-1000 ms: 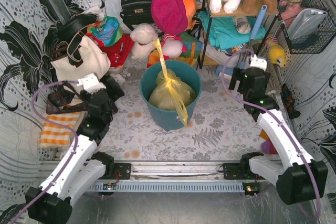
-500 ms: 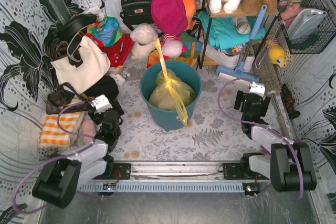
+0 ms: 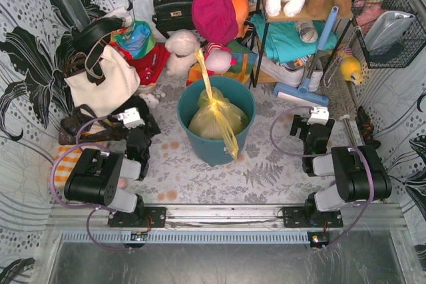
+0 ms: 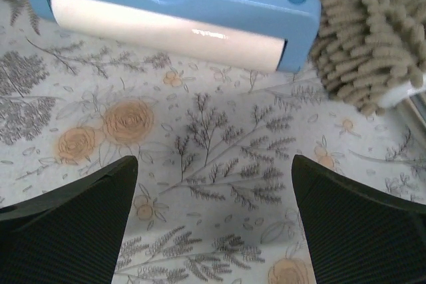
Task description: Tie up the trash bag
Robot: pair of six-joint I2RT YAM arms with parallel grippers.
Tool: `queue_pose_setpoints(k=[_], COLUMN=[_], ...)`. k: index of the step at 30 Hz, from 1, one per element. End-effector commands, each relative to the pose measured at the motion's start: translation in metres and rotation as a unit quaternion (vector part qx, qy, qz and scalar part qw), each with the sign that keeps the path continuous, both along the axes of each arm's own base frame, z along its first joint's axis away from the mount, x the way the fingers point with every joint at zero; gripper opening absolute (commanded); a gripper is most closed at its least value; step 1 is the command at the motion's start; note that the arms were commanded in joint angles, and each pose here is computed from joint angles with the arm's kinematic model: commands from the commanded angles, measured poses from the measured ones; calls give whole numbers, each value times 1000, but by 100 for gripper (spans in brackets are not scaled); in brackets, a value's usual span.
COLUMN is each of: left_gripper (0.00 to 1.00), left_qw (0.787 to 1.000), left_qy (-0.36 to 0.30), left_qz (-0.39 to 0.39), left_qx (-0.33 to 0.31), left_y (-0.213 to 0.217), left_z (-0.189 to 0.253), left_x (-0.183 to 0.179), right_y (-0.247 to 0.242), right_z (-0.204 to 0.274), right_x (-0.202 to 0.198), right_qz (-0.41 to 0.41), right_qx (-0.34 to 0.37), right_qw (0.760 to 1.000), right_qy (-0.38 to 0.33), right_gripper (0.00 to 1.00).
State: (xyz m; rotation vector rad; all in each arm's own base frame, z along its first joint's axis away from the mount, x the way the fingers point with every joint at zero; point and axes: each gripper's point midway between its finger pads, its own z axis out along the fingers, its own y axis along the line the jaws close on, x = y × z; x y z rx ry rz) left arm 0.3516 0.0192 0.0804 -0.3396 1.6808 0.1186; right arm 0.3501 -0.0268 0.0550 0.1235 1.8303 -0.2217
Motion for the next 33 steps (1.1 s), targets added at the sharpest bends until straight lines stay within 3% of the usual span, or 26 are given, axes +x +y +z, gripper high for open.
queue_pose_setpoints(k=[1, 7, 33], left_gripper=[98, 98, 98], left_qw=[997, 994, 995], left_qy=[-64, -50, -52], left_qz=[-49, -92, -90], left_qx=[-4, -1, 0], left_y=[-15, -26, -25], left_z=[32, 29, 29], left_x=[17, 21, 20], right_y=[7, 10, 1], right_z=[23, 18, 19], right_x=[14, 12, 11], right_qz=[39, 47, 19], right_qx=[-3, 1, -1], right_qw=[997, 997, 998], right_qy=[-67, -54, -59], right_gripper=[97, 97, 97])
